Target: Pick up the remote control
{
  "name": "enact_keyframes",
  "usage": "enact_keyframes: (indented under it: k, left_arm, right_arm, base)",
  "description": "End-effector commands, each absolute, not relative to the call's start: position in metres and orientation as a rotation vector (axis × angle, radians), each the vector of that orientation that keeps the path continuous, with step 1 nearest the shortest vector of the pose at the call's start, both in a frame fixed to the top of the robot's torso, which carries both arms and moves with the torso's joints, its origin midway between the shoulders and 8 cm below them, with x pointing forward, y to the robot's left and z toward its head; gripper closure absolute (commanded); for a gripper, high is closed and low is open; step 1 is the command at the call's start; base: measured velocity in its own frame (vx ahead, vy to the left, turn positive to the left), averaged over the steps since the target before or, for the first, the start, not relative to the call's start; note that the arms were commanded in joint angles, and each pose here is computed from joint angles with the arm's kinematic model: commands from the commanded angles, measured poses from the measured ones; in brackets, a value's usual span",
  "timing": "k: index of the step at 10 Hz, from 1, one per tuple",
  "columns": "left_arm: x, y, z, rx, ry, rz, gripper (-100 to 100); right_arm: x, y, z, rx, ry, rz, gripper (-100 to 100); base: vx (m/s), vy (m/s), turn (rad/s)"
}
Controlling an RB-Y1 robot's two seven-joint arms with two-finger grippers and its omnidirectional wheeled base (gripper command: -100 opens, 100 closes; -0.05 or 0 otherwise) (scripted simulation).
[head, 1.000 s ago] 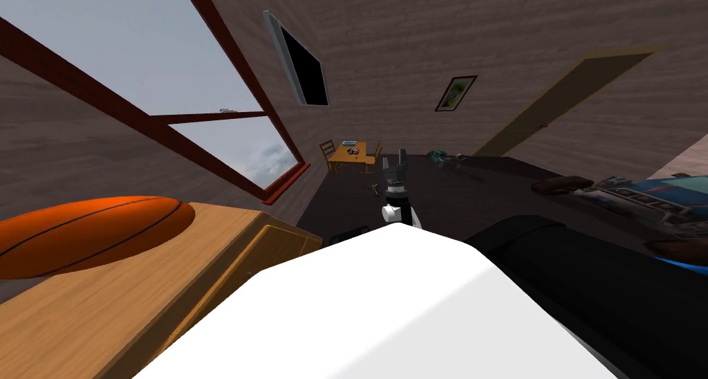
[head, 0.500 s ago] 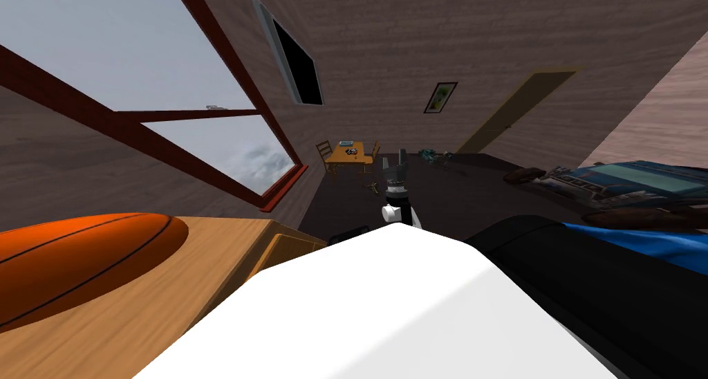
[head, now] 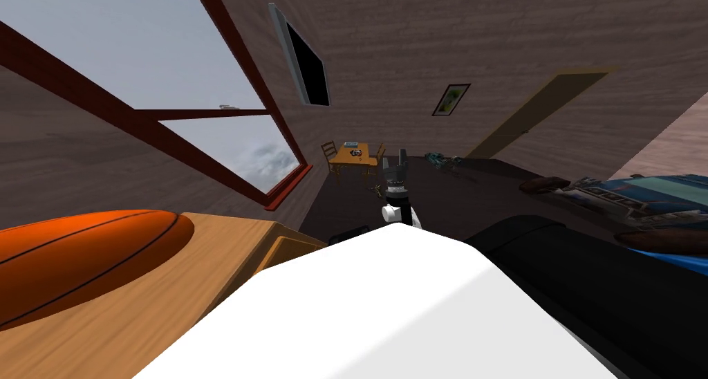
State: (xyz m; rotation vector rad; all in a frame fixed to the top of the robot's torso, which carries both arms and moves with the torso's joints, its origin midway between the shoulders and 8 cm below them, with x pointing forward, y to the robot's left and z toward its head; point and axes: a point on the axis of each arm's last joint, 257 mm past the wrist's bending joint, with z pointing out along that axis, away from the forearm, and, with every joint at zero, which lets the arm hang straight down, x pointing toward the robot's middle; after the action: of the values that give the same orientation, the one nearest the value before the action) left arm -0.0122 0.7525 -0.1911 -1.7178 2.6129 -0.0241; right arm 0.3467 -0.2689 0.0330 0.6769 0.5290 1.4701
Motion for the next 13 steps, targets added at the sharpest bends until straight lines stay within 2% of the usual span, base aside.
enact_keyframes:
  k: [1, 2, 6, 7, 8, 12, 13]
  left_arm:
    - [-0.012, 0.753, -0.191, -1.718, 2.613, -0.024, -100]
    - [-0.013, 0.752, -0.192, -1.714, 2.617, -0.024, 100]
    - [-0.012, 0.752, -0.192, -1.715, 2.616, -0.026, 100]
    - [-0.012, 0.752, -0.192, -1.714, 2.616, -0.026, 0]
    - [-0.010, 0.752, -0.181, -1.753, 2.595, -0.024, 100]
    - [-0.006, 0.752, -0.176, -1.770, 2.582, -0.021, 100]
    - [-0.007, 0.752, -0.176, -1.773, 2.582, -0.020, 0]
  right_arm:
    - [0.347, -0.269, 0.033, 0.677, 0.529, 1.470, 0]
    - [0.347, -0.269, 0.033, 0.677, 0.529, 1.470, 0]
    - [0.347, -0.269, 0.033, 0.677, 0.529, 1.470, 0]
    - [0.347, -0.269, 0.033, 0.677, 0.529, 1.470, 0]
    - [0.347, -0.269, 0.033, 0.677, 0.529, 1.470, 0]
    - [0.347, -0.269, 0.033, 0.677, 0.529, 1.470, 0]
    - [0.347, -0.269, 0.033, 0.677, 0.529, 1.470, 0]
  base:
    - [0.052, -0.008, 0.029]
    - [0.009, -0.002, -0.006]
    - [0.000, 0.000, 0.000]
    - [0.000, 0.000, 0.000]
    - [-0.107, -0.004, -0.196]
    - [-0.086, 0.010, -0.084]
    - [-0.005, 0.001, 0.003]
